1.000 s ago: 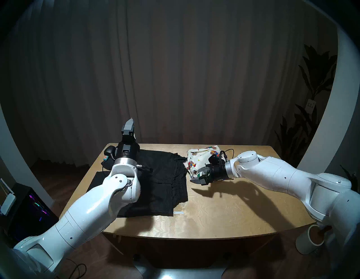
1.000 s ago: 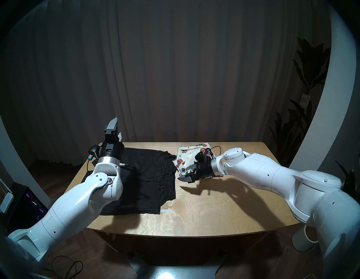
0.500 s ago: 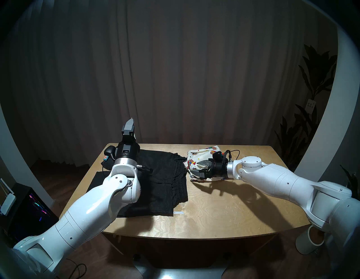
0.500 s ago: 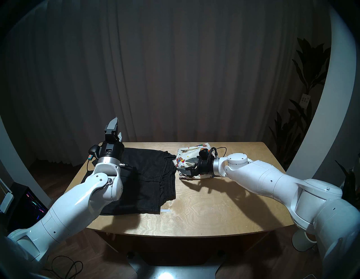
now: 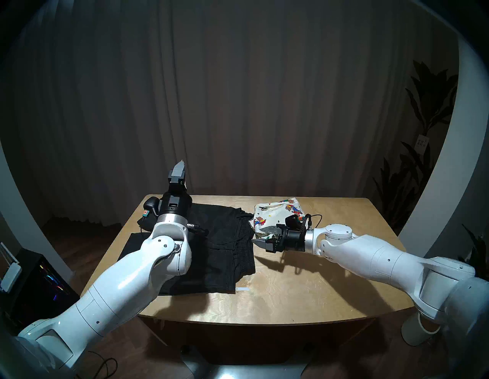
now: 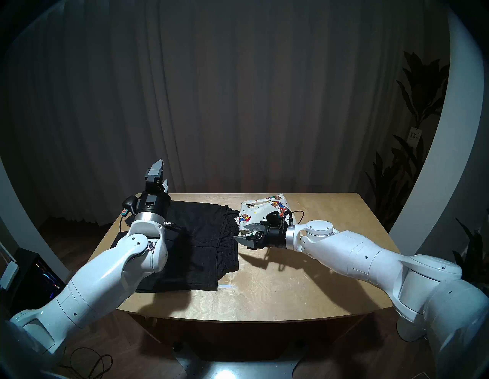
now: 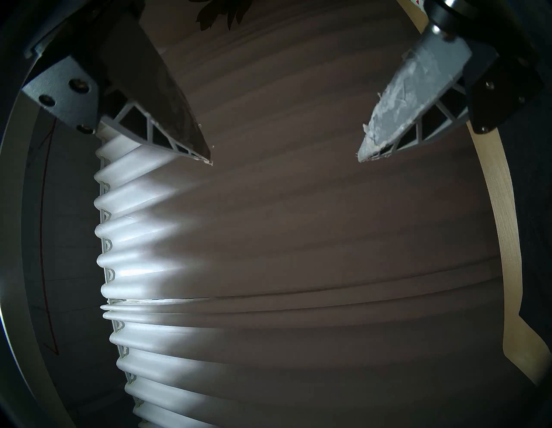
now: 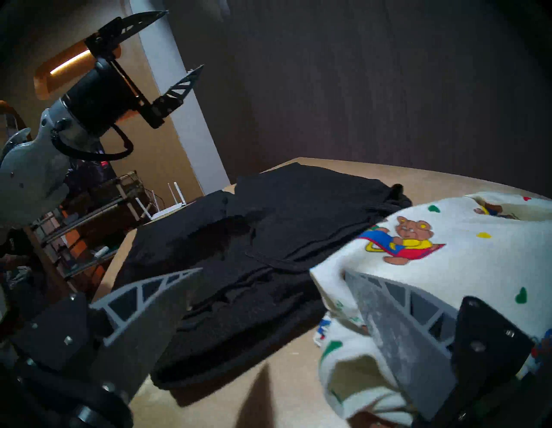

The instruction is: Fold pants twice and stack them

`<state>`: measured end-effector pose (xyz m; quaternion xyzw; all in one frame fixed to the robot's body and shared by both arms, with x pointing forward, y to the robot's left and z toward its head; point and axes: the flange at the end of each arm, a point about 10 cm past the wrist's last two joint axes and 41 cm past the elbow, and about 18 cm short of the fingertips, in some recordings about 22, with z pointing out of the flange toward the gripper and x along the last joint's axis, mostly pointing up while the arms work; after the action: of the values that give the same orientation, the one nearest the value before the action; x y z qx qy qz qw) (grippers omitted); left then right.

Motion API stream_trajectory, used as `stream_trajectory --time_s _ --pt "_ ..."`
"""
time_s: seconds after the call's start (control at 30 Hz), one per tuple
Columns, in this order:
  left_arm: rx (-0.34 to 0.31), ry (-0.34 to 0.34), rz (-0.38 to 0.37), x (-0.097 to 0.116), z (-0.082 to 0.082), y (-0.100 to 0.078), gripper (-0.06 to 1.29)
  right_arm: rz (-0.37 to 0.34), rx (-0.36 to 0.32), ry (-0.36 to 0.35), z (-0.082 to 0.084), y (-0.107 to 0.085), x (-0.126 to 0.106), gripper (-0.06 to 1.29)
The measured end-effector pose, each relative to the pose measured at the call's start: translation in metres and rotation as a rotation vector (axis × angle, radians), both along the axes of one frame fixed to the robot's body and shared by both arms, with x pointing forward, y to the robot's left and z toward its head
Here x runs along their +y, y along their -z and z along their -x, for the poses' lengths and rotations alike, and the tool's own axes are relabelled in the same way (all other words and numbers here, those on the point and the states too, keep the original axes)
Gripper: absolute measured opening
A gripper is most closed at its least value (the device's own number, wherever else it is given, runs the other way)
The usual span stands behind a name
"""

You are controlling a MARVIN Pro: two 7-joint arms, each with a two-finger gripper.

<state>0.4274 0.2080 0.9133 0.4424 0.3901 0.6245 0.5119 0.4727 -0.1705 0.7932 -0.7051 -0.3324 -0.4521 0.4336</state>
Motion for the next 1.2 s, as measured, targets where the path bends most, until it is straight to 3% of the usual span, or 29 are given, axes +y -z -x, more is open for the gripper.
stream_trajectory --time_s 0.27,0.4,0.57,0.7,0.93,1.2 --pt "-0.003 -0.009 -0.002 0.005 0.0 -0.001 1.25 0.013 0.016 -0.01 0.003 -0.016 0.009 1.22" --pt "-0.003 -0.007 -0.008 0.006 0.0 -0.001 1.25 -0.03 0.018 0.024 0.002 -0.031 0.009 1.22" --pt "0.002 0.018 -0.02 0.002 0.0 0.001 1.25 -0.133 0.041 0.156 -0.011 -0.055 -0.009 1.22" --pt "0.014 0.044 -0.02 -0.003 0.001 0.004 1.25 -0.204 0.088 0.291 -0.022 -0.067 -0.037 1.22" --pt "0.041 0.09 0.002 -0.017 0.004 0.009 1.25 -0.283 0.239 0.472 -0.023 -0.061 -0.083 1.22" --pt "0.071 0.151 0.073 -0.037 0.008 0.008 1.25 -0.353 0.394 0.569 -0.017 -0.056 -0.113 1.22"
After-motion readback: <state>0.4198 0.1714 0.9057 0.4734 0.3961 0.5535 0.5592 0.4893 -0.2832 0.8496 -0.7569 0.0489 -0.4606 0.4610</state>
